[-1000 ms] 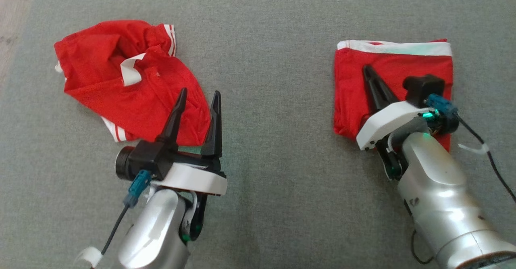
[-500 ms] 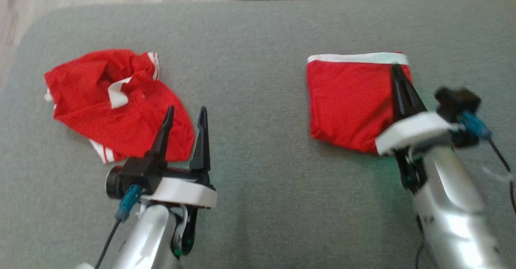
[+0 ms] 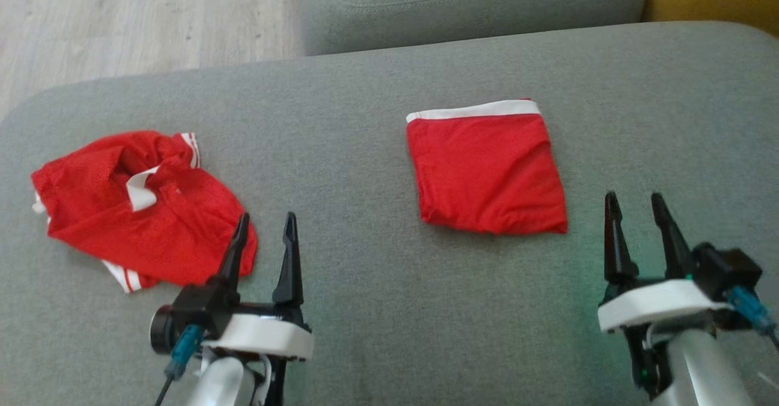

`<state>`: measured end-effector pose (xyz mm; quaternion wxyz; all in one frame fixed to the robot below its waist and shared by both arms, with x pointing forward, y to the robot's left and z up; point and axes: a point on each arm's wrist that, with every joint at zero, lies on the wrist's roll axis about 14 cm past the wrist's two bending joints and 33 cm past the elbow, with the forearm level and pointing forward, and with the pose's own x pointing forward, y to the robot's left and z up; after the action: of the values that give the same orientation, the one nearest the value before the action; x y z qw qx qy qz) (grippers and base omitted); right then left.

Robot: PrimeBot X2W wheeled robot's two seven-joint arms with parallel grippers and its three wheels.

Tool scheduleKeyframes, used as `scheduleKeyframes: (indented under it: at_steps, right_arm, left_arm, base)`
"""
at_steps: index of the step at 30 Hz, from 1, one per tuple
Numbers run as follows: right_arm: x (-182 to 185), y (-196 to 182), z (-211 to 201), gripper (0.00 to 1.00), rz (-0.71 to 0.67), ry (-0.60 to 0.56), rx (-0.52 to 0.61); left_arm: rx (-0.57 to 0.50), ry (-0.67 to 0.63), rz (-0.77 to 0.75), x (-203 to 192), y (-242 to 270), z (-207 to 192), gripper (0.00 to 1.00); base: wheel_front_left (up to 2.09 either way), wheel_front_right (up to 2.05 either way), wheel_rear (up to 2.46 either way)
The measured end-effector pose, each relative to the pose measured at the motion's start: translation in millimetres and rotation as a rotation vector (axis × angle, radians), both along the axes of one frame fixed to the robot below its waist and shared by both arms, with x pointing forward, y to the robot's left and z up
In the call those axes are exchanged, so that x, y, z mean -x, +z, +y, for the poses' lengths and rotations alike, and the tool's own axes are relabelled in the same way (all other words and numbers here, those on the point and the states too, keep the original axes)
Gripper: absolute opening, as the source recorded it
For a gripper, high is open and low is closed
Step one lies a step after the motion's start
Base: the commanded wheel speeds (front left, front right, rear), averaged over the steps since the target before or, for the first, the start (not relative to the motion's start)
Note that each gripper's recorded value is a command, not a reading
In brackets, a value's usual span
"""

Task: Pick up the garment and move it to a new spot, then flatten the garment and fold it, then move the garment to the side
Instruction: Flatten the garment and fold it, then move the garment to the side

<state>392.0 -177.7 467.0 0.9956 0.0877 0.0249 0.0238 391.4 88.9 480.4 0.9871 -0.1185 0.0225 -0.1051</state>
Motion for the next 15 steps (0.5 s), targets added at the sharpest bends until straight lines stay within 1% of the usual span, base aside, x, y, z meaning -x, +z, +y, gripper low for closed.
scheduleKeyframes:
  at_steps: [4, 15]
  right_arm:
    - [10.3, -7.4, -2.4, 1.0, 0.021, -0.011, -0.011]
    - [1.2, -12.2, 2.3, 1.0, 0.032, 0.004, -0.006]
  left_arm:
    - [0.002, -0.005, 0.01, 2.8, -3.6, -1.7, 1.0]
    - [0.006, 0.0, 0.025, -2.4, -9.2, -0.3, 1.0]
  base:
    - [0.0, 0.0, 0.0]
    - [0.0, 0.0, 0.0]
